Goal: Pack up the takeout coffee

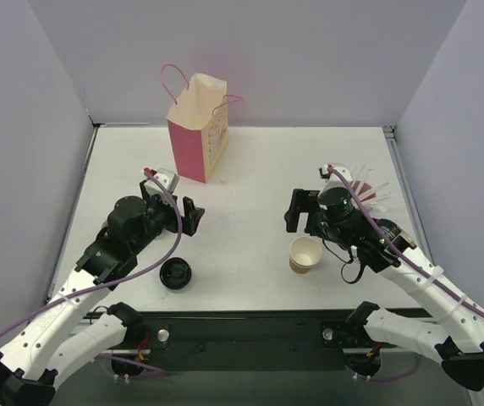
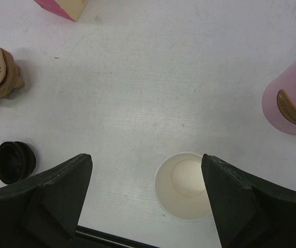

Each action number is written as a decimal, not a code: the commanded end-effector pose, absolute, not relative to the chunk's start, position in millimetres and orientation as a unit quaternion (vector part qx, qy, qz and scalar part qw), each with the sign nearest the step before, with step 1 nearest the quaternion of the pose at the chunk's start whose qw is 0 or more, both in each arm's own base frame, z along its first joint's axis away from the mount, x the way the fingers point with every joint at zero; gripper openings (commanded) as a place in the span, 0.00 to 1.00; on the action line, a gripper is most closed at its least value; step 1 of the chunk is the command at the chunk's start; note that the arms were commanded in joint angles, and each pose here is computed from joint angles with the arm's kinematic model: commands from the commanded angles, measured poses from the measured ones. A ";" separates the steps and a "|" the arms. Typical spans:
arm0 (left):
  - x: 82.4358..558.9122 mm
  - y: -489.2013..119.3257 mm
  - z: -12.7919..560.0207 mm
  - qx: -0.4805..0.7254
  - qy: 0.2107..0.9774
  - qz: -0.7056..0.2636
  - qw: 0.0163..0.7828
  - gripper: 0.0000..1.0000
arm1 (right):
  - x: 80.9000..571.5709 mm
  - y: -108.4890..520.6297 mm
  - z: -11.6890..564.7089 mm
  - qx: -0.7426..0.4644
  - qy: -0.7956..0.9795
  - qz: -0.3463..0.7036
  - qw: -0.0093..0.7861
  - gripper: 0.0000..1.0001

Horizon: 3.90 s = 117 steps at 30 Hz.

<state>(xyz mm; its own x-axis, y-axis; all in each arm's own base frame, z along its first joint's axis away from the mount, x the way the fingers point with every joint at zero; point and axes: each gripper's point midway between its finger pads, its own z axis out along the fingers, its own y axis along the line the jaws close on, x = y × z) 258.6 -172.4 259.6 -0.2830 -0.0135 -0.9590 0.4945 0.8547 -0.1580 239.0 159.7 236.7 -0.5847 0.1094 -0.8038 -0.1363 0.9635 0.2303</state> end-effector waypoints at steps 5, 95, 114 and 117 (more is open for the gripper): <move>300.8 -157.8 318.5 0.108 0.763 -0.143 0.621 0.92 | 230.0 143.0 233.8 -0.032 0.888 0.103 0.448 0.86; 289.6 -159.0 246.5 0.136 0.811 -0.090 0.562 0.90 | 259.5 137.5 220.4 0.080 0.899 0.158 0.401 0.00; 222.7 -137.3 158.6 -0.010 0.920 -0.111 0.375 0.81 | 274.9 227.3 111.8 0.013 0.942 0.114 0.315 0.03; 219.0 -140.7 137.3 -0.017 0.935 -0.103 0.340 0.77 | 274.2 225.6 103.5 0.016 0.945 0.105 0.308 0.06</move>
<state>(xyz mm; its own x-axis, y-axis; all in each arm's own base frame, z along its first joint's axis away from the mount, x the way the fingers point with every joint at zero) 230.1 -131.5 161.2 -0.6907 -0.0689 -0.7199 0.0719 0.9840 -0.1632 266.9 228.3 105.9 -0.8295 0.0694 -0.5542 -0.0681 0.9723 0.2237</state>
